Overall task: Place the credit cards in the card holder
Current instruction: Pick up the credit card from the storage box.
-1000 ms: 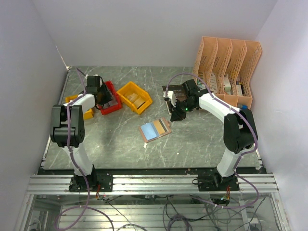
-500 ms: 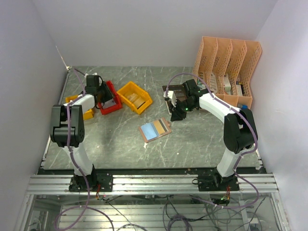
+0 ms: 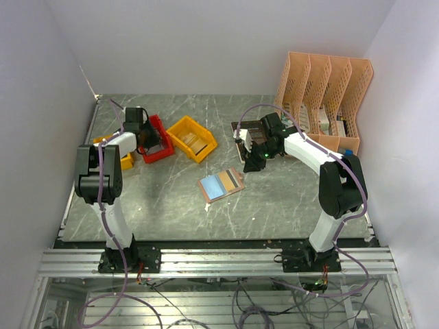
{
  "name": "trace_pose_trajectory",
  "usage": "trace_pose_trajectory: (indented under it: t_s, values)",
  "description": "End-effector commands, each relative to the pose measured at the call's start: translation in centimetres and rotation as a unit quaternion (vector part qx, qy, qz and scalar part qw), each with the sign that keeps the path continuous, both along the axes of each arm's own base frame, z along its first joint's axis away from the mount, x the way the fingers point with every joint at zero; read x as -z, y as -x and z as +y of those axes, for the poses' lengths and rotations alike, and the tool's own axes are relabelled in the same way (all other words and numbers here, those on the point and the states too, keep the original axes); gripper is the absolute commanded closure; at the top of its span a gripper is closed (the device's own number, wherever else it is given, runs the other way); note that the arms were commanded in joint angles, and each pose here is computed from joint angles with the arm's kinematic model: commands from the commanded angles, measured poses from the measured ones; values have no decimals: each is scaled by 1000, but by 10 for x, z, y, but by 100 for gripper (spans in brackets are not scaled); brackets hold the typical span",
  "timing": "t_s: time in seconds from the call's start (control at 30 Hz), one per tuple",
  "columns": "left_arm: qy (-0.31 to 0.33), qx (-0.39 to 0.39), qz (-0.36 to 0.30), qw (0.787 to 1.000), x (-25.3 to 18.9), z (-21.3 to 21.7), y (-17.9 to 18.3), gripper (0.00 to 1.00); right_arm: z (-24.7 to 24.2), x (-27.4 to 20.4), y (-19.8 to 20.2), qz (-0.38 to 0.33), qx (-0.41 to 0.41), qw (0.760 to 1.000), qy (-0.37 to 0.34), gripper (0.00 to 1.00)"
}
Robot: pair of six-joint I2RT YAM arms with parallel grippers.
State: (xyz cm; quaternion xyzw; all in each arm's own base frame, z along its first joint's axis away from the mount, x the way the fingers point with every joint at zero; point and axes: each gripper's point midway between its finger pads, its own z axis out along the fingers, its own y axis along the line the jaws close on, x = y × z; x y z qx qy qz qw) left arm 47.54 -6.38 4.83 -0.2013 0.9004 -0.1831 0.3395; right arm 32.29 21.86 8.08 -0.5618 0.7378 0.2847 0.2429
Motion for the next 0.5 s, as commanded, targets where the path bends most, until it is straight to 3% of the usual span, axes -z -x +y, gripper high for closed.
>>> trace_pose_trajectory:
  t_s: [0.0,0.07,0.47]
  values:
    - [-11,1,-10,1000,-11,5,-10,88,1,-9,-5,-8,-3,1000,-9,83]
    - [-13,1,-17,1000,-18,6,-9,93,1,-9,-5,-7,-3,1000,-9,83]
    - [-57,-7,-64,996,-75,20,16,93,7,-21,1,-4,-15,999,-37,83]
